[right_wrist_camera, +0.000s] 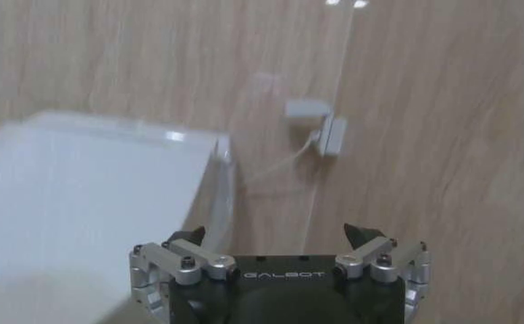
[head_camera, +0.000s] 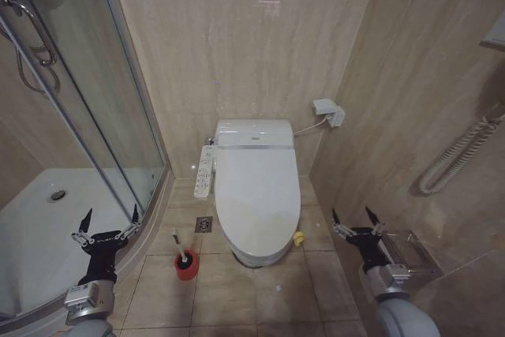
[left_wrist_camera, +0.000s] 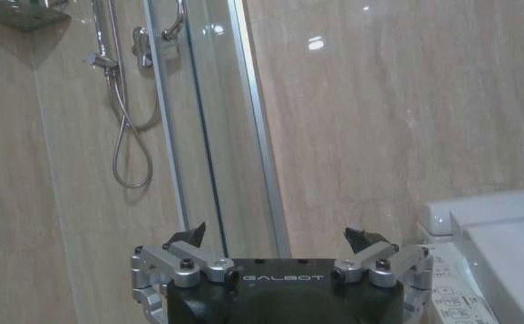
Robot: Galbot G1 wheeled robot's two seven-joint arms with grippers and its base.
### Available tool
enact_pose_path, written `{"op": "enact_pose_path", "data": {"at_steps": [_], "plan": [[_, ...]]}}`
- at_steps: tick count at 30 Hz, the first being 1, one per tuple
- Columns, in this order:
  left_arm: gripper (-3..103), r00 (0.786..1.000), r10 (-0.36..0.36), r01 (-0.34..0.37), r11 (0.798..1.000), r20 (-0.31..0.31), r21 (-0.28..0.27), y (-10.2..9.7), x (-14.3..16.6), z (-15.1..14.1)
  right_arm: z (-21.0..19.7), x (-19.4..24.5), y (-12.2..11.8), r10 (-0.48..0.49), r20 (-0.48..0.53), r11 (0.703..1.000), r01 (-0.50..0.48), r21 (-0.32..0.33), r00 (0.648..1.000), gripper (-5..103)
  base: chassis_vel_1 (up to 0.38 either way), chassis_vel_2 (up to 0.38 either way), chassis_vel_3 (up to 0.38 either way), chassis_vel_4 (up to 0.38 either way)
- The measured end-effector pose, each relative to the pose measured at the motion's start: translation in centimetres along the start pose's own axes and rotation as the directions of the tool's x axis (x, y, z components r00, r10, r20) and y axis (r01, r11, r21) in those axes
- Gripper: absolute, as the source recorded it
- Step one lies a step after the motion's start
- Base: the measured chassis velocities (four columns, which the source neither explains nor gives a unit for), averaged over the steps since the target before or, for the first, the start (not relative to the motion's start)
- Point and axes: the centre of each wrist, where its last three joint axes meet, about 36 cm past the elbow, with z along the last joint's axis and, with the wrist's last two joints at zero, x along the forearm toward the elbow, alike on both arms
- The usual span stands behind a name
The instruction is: Open the toilet lid, clean the toilet bowl with a toilet brush, close the toilet lid, and flush.
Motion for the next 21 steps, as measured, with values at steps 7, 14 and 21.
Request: {"op": "enact_pose_path", "data": {"at_steps": [7,14,21], "plan": [[100,1.0,0.0,0.0,1.0,0.0,0.0,0.0,0.0,0.0,3.7,-0.9,0.7,-0.042,-0.069,0.999,0.043,0.016,0.997,100,0.0,0.0,0.0,0.0],[100,1.0,0.0,0.0,1.0,0.0,0.0,0.0,0.0,0.0,6.5,-1.7,1.7,-0.078,-0.118,0.995,0.084,0.046,0.99,100,0.0,0.0,0.0,0.0],[100,1.0,0.0,0.0,1.0,0.0,0.0,0.0,0.0,0.0,7.9,-1.8,3.1,-0.097,-0.138,0.993,0.106,0.055,0.986,100,0.0,0.0,0.0,0.0]]}}
